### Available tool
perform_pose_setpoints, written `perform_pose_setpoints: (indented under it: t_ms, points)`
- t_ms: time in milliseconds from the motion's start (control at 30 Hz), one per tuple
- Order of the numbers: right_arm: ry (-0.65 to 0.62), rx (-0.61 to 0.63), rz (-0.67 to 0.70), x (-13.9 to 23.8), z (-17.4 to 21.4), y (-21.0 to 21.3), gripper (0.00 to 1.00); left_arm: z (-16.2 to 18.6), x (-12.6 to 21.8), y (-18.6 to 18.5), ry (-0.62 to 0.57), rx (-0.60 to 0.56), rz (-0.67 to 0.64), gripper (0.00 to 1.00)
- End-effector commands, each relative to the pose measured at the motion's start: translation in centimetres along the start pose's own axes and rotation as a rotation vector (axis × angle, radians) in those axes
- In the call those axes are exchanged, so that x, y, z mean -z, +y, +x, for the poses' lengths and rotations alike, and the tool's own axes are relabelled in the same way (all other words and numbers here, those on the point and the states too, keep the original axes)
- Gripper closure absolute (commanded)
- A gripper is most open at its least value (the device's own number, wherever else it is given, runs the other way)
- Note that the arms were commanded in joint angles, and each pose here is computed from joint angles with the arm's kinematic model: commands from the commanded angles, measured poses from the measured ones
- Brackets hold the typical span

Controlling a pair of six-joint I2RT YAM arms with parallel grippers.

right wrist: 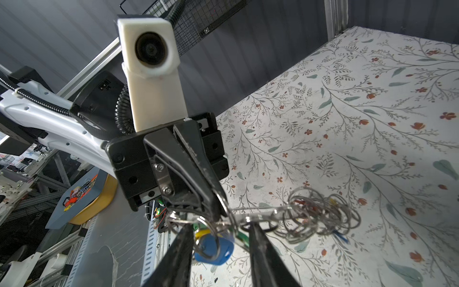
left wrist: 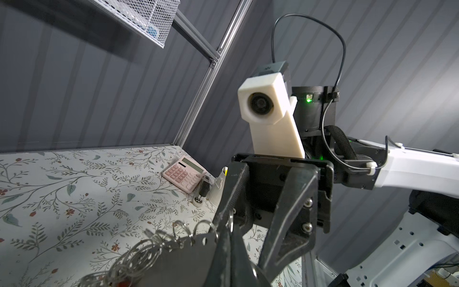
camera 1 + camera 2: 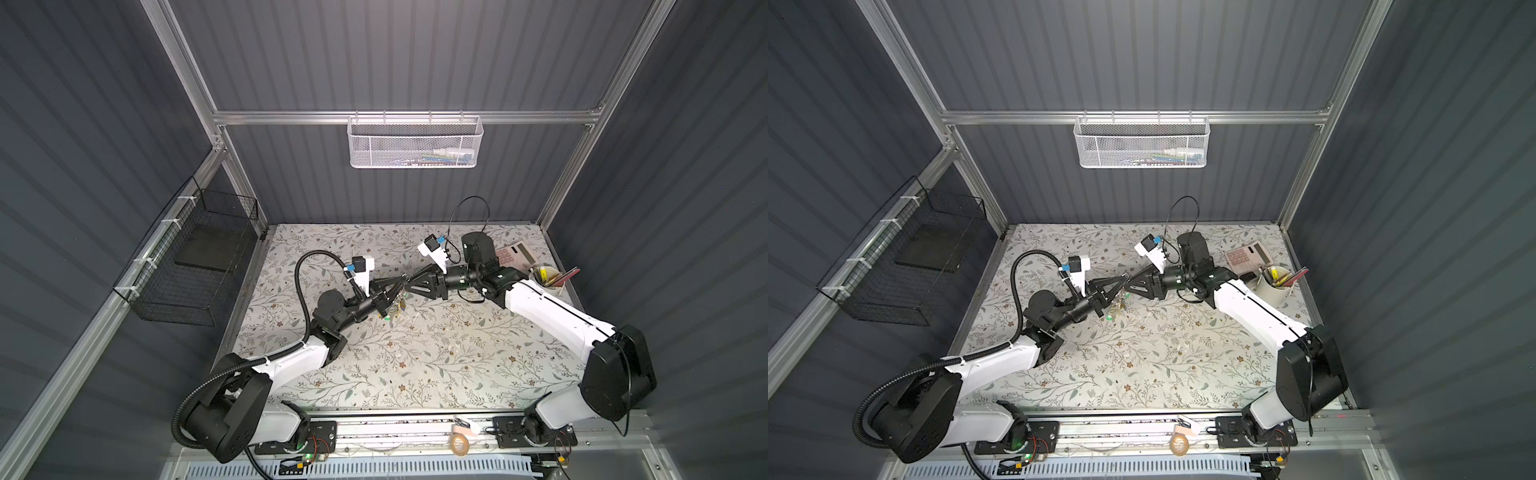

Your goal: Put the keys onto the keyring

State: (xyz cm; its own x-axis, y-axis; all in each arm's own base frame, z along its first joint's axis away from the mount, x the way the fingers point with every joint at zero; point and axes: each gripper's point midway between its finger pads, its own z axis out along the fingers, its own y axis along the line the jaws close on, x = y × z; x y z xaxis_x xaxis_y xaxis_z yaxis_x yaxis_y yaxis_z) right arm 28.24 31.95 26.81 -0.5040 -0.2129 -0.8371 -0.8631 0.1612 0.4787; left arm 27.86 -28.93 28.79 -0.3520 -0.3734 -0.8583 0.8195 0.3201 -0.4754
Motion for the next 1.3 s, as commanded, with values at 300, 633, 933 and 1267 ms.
perform_pose_setpoints:
  t_ms: [300,633,933,1267]
  points:
    - [-0.012,-0.032,-0.020,0.7,1.7,0.5,0.53,-1.7,-0.2,-2.1,-0.019,-0.065,0.046,1.00]
    - [-0.009,-0.031,-0.050,0.7,1.8,0.8,0.91,-1.0,-0.8,-1.5,0.082,-0.096,-0.005,1.00]
    - [-0.035,-0.028,0.006,1.8,1.6,-0.1,0.98,0.4,-0.5,-0.9,0.294,-0.203,-0.067,1.00]
    - [-0.049,-0.022,0.045,2.4,1.4,-0.8,0.77,0.0,0.6,1.8,0.396,-0.231,-0.183,1.00]
